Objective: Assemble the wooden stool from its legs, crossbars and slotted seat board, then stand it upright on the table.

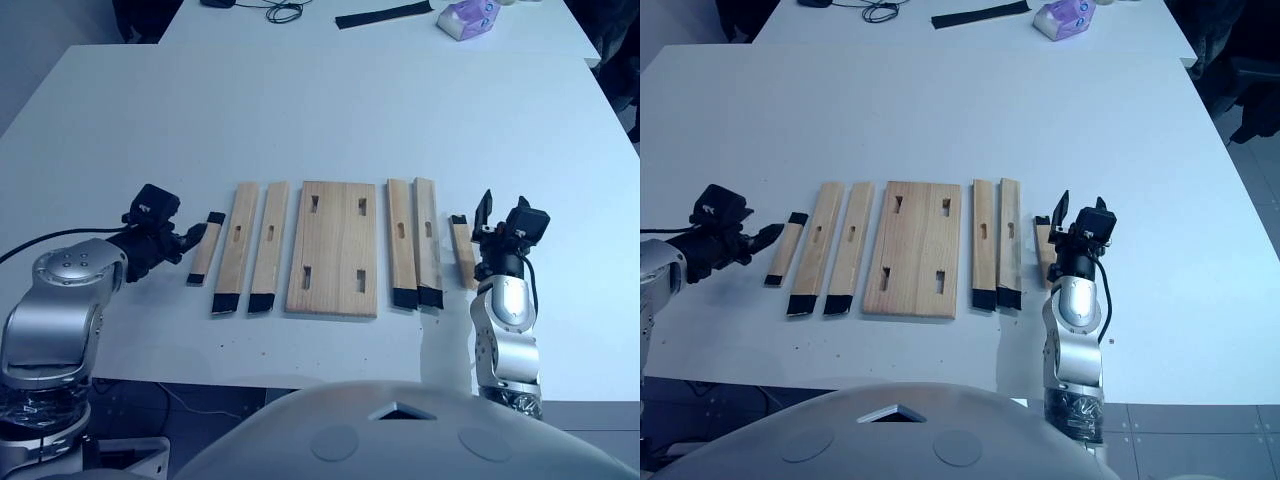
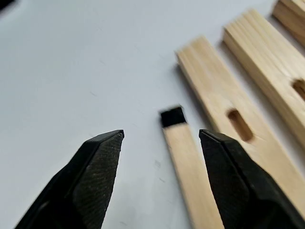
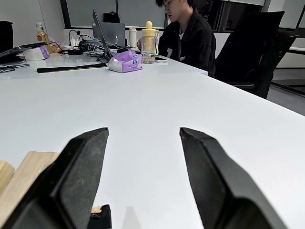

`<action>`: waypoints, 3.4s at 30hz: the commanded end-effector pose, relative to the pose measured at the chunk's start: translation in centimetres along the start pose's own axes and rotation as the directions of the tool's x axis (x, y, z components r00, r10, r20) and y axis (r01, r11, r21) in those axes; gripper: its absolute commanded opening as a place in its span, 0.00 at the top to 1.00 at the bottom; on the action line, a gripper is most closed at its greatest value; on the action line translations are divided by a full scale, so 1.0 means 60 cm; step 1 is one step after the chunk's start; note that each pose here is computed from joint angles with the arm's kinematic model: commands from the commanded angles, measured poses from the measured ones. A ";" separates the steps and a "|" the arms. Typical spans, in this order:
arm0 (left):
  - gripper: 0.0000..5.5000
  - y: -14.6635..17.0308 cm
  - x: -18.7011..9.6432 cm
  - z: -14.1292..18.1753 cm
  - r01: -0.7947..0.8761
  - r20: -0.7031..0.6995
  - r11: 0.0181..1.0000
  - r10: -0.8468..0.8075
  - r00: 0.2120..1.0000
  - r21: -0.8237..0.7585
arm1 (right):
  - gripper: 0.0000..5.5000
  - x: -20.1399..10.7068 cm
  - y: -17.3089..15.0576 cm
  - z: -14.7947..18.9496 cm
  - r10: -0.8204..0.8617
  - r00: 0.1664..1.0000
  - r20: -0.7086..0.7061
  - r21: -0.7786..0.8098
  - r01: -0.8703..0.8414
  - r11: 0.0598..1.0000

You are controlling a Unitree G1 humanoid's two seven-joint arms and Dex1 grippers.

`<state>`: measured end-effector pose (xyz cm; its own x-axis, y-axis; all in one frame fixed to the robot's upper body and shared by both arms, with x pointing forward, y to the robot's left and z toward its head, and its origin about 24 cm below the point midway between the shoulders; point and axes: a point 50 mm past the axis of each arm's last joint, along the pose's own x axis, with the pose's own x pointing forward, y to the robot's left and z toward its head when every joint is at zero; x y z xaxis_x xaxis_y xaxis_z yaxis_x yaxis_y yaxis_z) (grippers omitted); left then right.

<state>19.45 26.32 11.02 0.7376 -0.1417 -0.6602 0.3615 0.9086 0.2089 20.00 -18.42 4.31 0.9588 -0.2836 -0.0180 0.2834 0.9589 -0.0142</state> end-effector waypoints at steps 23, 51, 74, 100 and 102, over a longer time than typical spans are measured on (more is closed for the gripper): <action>0.46 -0.042 0.007 -0.061 -0.024 -0.238 0.973 -0.033 0.971 -0.230 | 0.50 0.000 -0.004 0.010 0.025 1.000 0.013 -0.024 -0.024 0.999; 0.46 -0.021 0.023 -0.093 -0.048 -0.351 0.975 -0.031 0.936 -0.215 | 0.50 -0.006 -0.012 0.007 0.028 0.999 -0.017 -0.036 -0.029 0.999; 0.76 -0.036 0.032 -0.114 0.028 -0.380 0.968 -0.125 0.916 -0.251 | 0.50 -0.005 -0.011 0.007 0.023 0.999 -0.022 -0.031 -0.024 0.999; 0.76 0.050 0.058 0.164 -0.238 0.507 0.951 0.109 0.855 0.198 | 0.50 0.061 -0.043 0.078 0.192 0.975 0.116 0.022 -0.195 0.981; 0.76 0.014 0.048 0.196 -0.115 0.627 0.961 -0.070 0.776 0.251 | 0.50 0.075 -0.050 0.094 0.235 0.963 0.136 0.079 -0.246 0.966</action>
<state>28.46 25.36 15.78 0.9602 -0.1874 -0.2071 0.2666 0.8360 0.4796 22.66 -21.71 8.62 0.9905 -0.1005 0.0942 0.1001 0.9949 0.0092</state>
